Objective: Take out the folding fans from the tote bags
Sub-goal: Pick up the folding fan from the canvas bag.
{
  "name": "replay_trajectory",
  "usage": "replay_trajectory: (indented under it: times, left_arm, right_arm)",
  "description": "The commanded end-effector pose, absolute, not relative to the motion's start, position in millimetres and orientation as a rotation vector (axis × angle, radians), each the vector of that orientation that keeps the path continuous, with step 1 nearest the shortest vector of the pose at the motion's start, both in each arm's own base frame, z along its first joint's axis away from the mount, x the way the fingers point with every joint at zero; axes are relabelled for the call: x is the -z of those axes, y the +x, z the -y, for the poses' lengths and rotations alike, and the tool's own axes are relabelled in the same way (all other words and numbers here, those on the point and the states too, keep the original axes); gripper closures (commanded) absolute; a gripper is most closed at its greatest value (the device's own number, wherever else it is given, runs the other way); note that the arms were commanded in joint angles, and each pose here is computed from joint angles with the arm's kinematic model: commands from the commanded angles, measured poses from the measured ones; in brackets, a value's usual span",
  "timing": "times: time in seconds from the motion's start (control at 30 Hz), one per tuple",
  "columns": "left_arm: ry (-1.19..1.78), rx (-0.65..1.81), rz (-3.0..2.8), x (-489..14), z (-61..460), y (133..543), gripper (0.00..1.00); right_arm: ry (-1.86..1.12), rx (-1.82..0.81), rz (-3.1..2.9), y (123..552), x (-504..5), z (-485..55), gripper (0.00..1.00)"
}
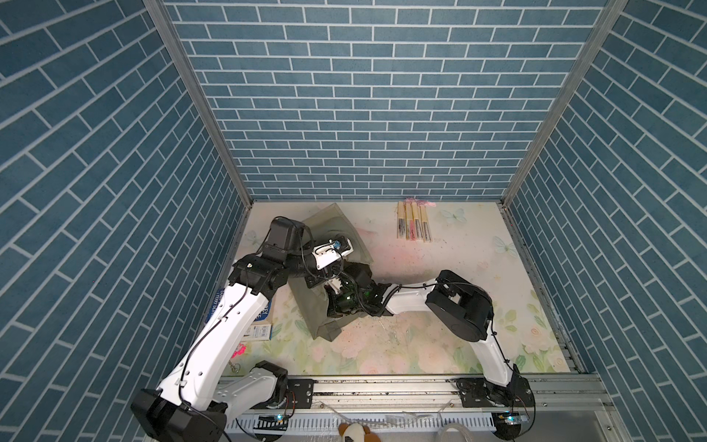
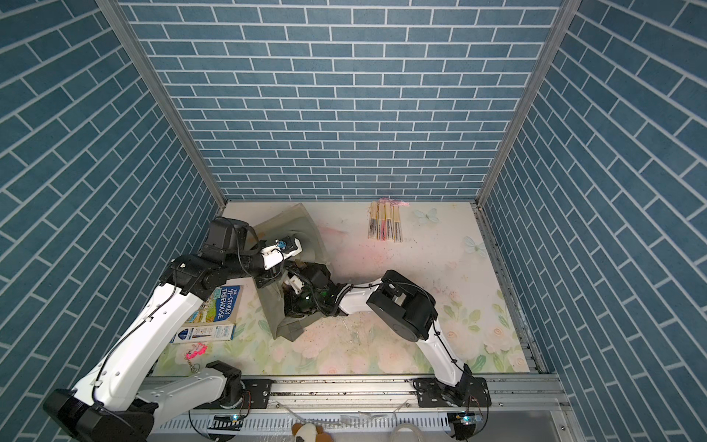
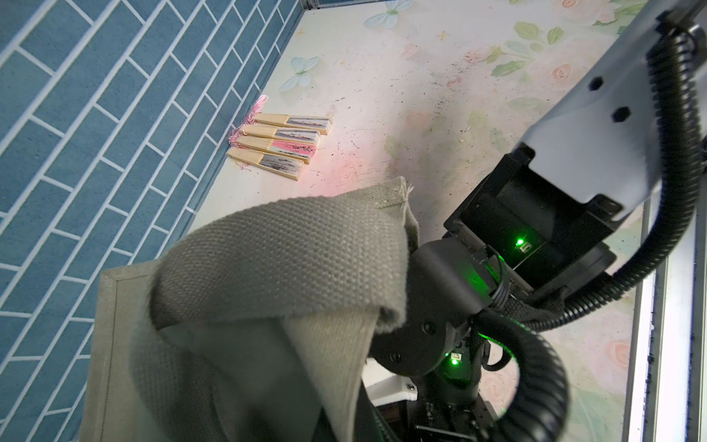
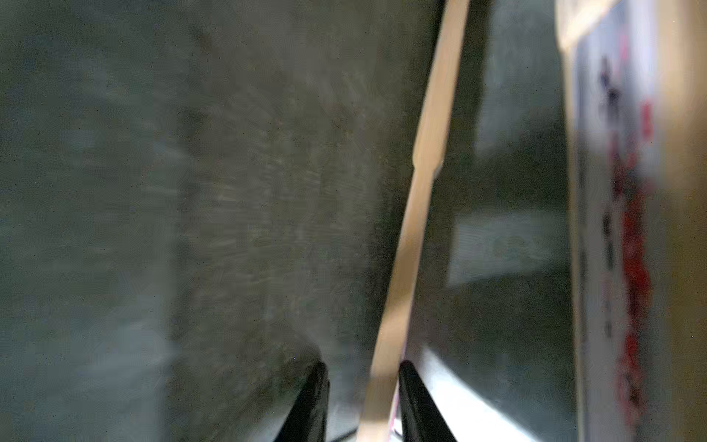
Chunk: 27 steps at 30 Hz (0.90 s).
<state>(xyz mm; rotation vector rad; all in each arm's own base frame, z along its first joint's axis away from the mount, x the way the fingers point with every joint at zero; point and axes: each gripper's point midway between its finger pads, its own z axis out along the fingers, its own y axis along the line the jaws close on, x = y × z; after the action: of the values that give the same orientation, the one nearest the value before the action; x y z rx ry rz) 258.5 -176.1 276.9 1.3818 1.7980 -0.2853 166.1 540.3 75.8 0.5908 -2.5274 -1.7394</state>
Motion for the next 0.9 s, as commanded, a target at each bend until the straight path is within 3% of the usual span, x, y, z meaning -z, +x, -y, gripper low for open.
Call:
replay_trajectory:
  times: [0.0, 0.2, 0.53, 0.87]
  left_arm:
    - [1.418, 0.399, -1.751, -281.0, 189.2, 241.7, 1.00]
    - [1.418, 0.399, -1.754, -280.2, 189.3, 242.1, 1.00]
    - [1.411, 0.381, -1.740, -282.6, 188.1, 242.2, 1.00]
    - [1.350, 0.286, -1.753, -288.7, 179.0, 252.4, 1.00]
  right_arm:
    - [0.546, 1.672, 2.504, 165.2, -64.3, -544.1, 0.68]
    - [0.545, 1.647, 2.483, 162.2, -58.9, -547.9, 0.72]
    - [0.577, 1.733, 2.491, 168.1, -86.5, -537.8, 0.92]
    - [0.829, 1.555, 2.698, 161.6, -104.4, -484.6, 0.95]
